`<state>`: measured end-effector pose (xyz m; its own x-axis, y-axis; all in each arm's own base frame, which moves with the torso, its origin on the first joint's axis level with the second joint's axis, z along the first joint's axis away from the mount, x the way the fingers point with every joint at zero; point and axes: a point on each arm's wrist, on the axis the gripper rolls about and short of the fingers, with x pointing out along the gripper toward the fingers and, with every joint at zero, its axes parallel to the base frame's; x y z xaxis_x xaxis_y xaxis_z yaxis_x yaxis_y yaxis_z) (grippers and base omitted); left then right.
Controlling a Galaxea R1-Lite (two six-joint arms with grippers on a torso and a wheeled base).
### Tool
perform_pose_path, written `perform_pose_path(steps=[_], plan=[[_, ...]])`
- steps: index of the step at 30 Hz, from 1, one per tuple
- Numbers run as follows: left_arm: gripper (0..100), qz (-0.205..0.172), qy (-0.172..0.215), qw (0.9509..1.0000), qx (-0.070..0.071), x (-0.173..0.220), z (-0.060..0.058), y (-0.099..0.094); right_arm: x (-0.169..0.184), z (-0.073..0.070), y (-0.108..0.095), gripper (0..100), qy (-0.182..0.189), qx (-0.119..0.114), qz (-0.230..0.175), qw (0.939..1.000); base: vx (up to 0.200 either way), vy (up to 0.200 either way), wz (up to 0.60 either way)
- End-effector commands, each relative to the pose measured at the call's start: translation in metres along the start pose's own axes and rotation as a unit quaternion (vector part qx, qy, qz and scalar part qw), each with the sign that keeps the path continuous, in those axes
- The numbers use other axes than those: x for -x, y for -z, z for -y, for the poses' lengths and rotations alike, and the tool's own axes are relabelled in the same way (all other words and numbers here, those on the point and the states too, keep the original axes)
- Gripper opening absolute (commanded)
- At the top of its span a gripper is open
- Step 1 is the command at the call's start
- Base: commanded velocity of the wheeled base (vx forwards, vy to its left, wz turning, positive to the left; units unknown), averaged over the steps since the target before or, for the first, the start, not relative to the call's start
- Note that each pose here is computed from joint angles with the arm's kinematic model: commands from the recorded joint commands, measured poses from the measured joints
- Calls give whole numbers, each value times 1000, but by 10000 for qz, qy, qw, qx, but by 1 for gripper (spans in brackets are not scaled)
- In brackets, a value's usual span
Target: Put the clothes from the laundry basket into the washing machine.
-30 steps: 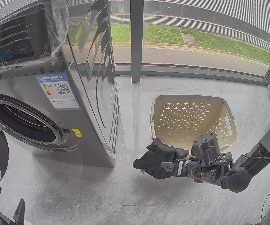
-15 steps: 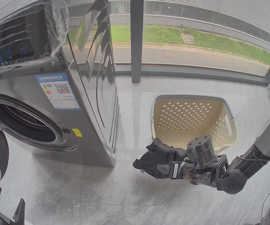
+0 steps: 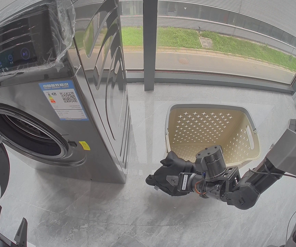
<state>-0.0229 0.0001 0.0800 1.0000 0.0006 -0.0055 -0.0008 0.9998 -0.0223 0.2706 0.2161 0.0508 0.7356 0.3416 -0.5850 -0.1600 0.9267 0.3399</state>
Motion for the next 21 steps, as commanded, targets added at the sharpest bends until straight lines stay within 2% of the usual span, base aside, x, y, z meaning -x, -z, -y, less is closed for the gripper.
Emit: perform_pose_path(steps=[1,4,11,21], plan=[[100,-34,-5,10000,3,0,0,5,-17,-2,-1,100,23,-23,23,10000,0,0,0],[100,-18,-5,10000,3,0,0,4,-26,-2,-3,100,52,-43,64,10000,0,0,0],[100,-26,-5,10000,3,0,0,5,-48,11,-16,100,263,-214,233,9992,0,0,0],[100,-26,-5,10000,11,0,0,4,-58,11,-26,100,317,-298,453,9980,0,0,0]])
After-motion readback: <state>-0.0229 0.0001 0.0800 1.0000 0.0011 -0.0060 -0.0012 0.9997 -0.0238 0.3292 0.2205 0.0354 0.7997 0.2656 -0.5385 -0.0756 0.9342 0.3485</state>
